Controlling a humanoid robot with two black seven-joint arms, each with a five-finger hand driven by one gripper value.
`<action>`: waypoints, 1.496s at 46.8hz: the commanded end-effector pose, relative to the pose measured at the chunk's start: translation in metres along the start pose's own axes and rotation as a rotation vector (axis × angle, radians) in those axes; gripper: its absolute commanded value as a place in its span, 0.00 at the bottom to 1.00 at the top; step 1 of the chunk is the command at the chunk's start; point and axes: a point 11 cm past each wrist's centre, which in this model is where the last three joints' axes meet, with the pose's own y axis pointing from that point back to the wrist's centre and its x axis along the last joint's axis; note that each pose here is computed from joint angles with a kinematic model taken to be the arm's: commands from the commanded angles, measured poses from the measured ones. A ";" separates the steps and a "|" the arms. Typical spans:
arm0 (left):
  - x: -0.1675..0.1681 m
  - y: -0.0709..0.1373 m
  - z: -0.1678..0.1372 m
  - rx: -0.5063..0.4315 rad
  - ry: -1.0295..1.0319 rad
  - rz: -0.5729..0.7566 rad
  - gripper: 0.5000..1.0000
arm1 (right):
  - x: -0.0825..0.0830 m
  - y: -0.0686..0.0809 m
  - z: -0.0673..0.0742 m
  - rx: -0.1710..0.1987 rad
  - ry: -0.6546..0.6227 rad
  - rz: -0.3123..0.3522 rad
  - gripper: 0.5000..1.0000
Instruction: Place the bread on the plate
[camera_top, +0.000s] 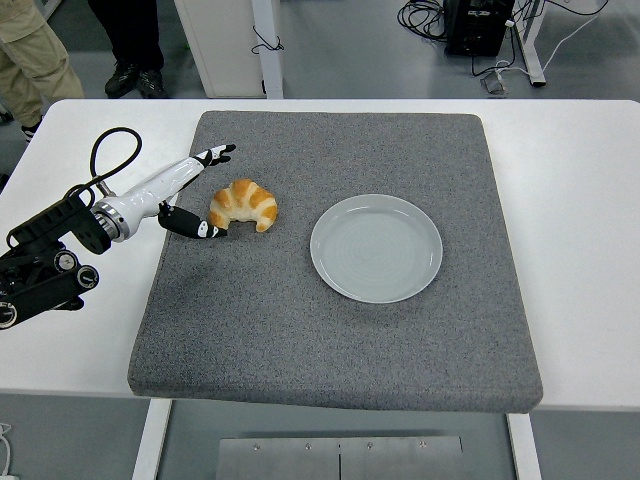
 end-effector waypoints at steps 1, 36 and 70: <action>-0.004 -0.007 0.002 -0.002 -0.013 0.005 0.93 | 0.000 0.000 0.000 0.000 0.000 0.000 1.00; -0.018 -0.038 0.011 -0.003 0.003 0.021 0.93 | 0.000 0.000 0.000 0.000 0.000 0.000 1.00; -0.021 -0.045 0.008 0.008 0.022 0.033 0.03 | 0.000 0.000 0.000 0.000 0.000 0.000 1.00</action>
